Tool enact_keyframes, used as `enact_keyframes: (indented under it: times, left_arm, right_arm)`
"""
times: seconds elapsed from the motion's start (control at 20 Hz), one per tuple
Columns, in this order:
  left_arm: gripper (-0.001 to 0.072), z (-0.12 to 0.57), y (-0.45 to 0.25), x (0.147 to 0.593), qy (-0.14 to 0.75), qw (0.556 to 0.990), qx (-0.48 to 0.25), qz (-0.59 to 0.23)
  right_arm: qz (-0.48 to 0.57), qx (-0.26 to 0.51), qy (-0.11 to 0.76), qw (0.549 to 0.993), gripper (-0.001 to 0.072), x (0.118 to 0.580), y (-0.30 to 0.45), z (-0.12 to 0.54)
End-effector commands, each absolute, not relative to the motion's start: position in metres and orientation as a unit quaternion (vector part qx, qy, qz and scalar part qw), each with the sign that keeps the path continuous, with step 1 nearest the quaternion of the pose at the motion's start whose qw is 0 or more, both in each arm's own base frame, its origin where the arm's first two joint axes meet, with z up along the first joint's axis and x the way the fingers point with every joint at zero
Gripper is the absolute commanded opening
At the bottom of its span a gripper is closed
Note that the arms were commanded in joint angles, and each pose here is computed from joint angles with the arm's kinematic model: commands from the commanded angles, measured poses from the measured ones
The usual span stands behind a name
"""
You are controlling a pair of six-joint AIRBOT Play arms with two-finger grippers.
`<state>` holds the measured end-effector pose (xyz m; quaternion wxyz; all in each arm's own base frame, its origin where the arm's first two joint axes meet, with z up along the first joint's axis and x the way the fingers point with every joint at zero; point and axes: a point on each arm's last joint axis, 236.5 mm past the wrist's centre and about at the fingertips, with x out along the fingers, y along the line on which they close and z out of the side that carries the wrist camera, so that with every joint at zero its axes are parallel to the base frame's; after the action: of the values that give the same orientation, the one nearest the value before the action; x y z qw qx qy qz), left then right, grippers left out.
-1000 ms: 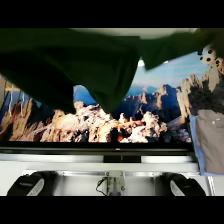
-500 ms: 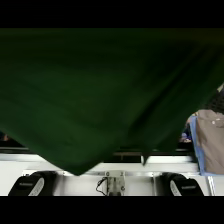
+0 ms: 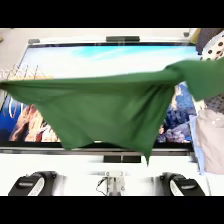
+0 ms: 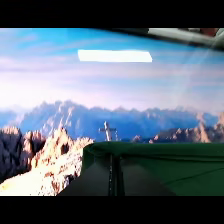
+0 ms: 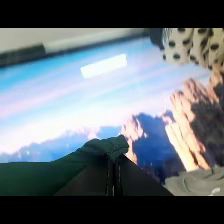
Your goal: Fold the shirts.
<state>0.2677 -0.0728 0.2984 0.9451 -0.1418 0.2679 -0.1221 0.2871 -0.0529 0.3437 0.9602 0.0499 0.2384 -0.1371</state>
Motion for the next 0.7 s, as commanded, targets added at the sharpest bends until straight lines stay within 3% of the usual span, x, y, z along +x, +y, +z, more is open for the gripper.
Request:
enact_keyframes:
  times: [0.0,0.2,0.35,0.5,0.65]
  left_arm:
    - [0.0031,0.196,-0.069,0.316,0.361,0.913,-0.168,-0.093]
    - [0.0031,0.128,-0.062,0.392,0.401,0.894,-0.189,-0.061]
    - [0.0032,0.081,-0.053,0.432,0.437,0.875,-0.204,-0.038]
    - [0.0033,0.023,-0.068,0.445,0.496,0.828,-0.26,-0.034]
    - [0.0037,-0.015,-0.087,0.447,0.534,0.784,-0.315,-0.037]
  right_arm:
    - [-0.134,0.042,0.367,0.92,0.0059,0.349,-0.043,0.235]
    - [-0.06,0.139,0.36,0.92,0.0059,0.467,0.01,0.149]
    - [-0.023,0.234,0.352,0.906,0.0059,0.527,0.044,0.091]
    - [-0.023,0.301,0.42,0.856,0.0059,0.534,0.067,0.018]
    - [-0.025,0.316,0.472,0.822,0.0059,0.522,0.078,-0.018]
